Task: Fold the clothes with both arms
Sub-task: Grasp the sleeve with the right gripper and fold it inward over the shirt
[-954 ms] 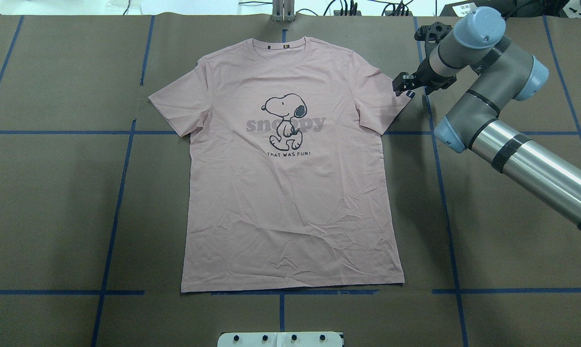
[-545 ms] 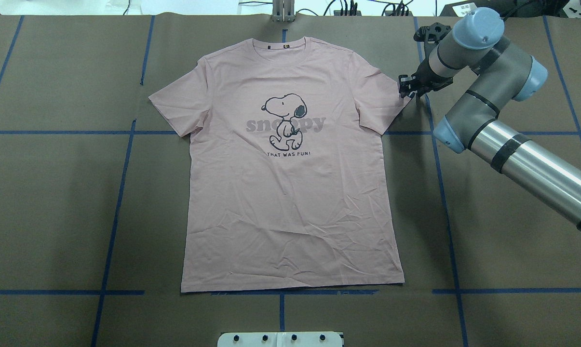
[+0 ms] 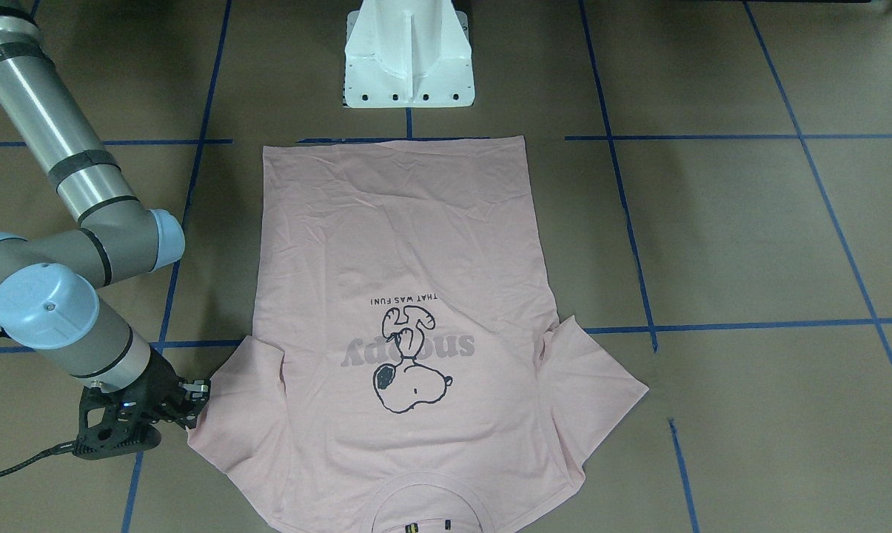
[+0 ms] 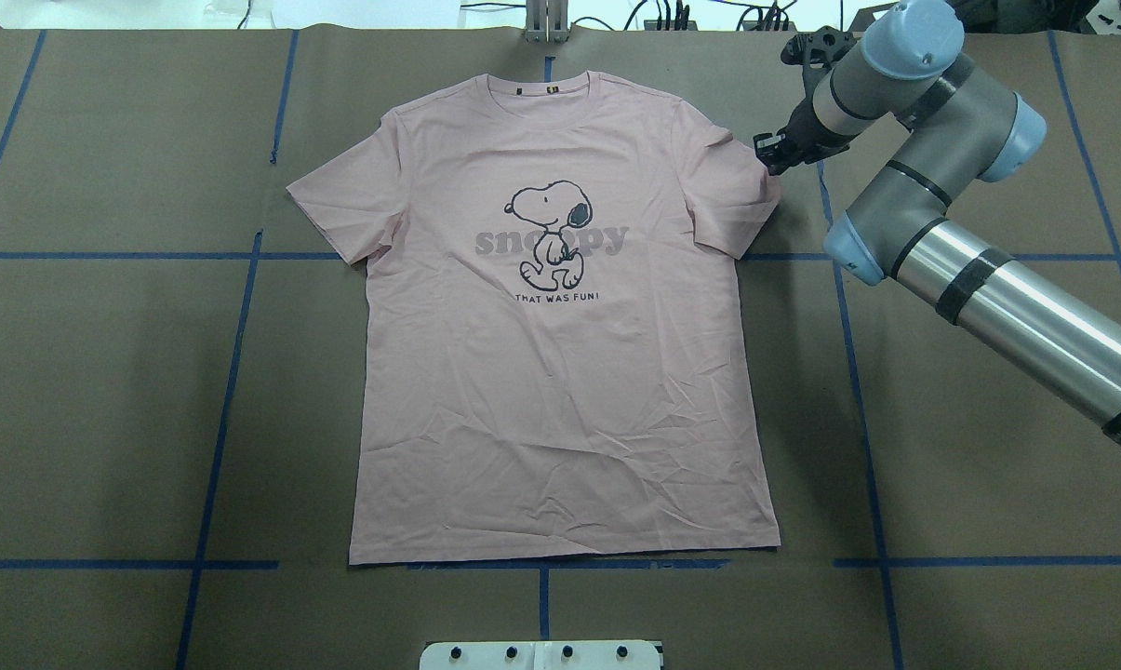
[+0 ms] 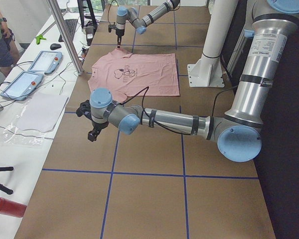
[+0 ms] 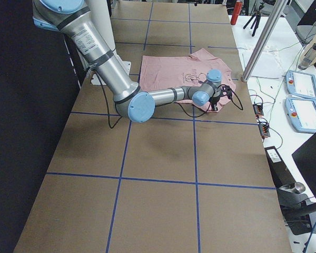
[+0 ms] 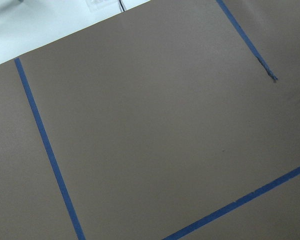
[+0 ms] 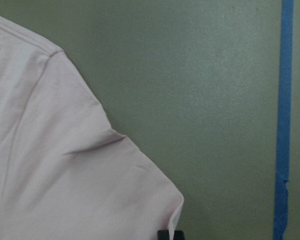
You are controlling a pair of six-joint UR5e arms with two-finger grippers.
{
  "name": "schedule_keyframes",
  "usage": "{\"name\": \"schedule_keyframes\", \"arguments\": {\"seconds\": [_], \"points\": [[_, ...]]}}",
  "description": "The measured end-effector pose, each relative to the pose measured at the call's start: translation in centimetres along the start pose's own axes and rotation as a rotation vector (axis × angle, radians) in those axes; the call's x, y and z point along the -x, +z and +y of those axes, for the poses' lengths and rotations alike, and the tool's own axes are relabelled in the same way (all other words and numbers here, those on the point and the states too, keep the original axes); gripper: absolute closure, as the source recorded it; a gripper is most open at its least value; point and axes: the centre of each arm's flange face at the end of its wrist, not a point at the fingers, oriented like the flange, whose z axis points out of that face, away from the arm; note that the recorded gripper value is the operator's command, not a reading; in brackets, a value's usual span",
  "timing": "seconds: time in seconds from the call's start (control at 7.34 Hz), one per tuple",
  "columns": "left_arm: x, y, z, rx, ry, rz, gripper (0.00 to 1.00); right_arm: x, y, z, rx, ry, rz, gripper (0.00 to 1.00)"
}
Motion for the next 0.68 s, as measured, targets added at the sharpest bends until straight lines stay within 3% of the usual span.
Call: {"name": "schedule_keyframes", "arguments": {"seconds": [0.27, 0.54, 0.68], "points": [[0.0, 0.0, 0.0, 0.001, 0.001, 0.000, 0.00, 6.4, -2.3, -0.8, -0.013, -0.011, -0.086, 1.00], [0.1, 0.1, 0.1, 0.002, 0.000, 0.000, 0.00, 15.2, -2.8, -2.2, -0.013, -0.014, -0.107, 1.00], [0.1, 0.1, 0.1, 0.002, 0.000, 0.000, 0.00, 18.8, -2.5, -3.2, -0.022, -0.018, -0.089, 0.59]]}}
